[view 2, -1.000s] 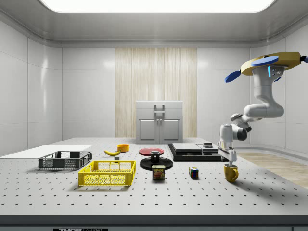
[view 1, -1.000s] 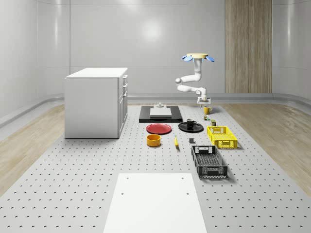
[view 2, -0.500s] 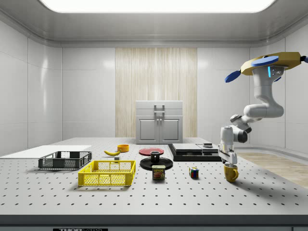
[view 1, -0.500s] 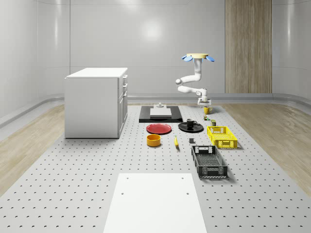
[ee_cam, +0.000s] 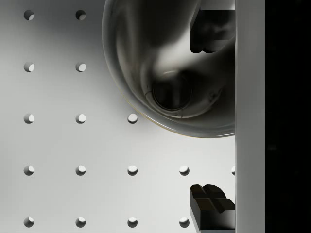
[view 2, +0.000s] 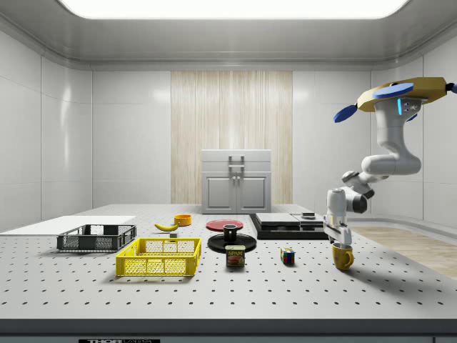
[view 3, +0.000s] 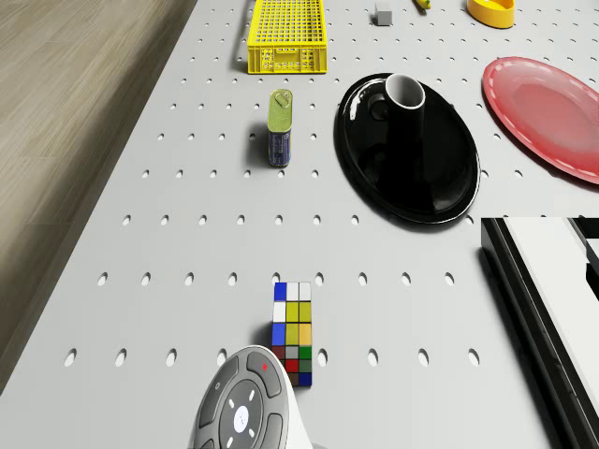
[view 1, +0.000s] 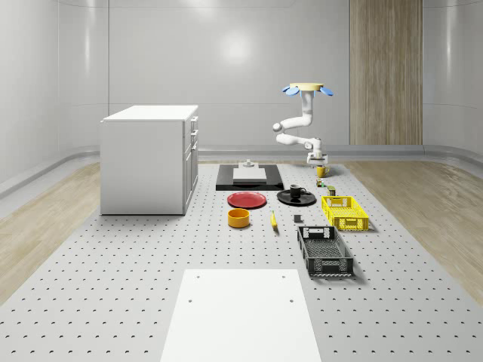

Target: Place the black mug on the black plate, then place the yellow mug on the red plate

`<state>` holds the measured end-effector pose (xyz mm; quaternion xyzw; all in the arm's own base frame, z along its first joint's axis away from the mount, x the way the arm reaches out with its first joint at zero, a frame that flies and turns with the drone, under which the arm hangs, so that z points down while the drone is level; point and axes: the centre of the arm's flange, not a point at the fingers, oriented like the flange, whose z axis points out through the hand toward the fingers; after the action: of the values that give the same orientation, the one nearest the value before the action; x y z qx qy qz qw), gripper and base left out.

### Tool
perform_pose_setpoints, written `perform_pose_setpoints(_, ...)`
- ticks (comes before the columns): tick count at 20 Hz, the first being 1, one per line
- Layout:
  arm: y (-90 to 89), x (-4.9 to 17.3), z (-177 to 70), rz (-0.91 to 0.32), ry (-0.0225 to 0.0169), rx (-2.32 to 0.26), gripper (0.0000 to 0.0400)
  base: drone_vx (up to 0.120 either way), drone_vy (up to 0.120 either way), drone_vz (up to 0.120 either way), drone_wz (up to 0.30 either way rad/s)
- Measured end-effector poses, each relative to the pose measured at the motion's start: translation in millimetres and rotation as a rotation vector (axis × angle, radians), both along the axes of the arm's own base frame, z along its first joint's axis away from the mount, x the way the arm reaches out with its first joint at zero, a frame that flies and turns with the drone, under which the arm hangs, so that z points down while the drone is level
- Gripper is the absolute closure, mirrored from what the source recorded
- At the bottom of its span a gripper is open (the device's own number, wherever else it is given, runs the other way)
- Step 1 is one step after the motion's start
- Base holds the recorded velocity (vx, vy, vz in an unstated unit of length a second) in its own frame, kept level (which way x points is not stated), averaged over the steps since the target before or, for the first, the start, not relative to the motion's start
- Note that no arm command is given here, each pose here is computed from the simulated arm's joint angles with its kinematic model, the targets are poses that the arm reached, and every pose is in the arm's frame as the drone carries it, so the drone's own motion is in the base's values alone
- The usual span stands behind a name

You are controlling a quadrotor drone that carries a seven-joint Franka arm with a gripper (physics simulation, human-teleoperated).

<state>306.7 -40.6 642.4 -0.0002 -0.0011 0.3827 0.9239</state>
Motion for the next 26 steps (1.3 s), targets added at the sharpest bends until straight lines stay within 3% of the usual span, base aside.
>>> perform_pose_setpoints(13, 0.6, 0.0, 0.5, 0.000, 0.0000, 0.000, 0.0000, 0.000, 0.000, 0.000, 0.000)
perform_pose_setpoints(16, 0.6, 0.0, 0.5, 0.000, 0.0000, 0.000, 0.0146, 0.000, 0.000, 0.000, 0.000)
perform_pose_setpoints(18, 0.6, 0.0, 0.5, 0.000, 0.0000, 0.000, 0.0206, 0.000, 0.000, 0.000, 0.000)
perform_pose_setpoints(21, 0.7, 0.0, 0.5, 0.000, -0.0001, 0.000, 0.0256, 0.000, 0.000, 0.000, 0.000)
perform_pose_setpoints(26, 0.6, 0.0, 0.5, 0.000, -0.0001, 0.000, 0.0287, 0.000, 0.000, 0.000, 0.000)
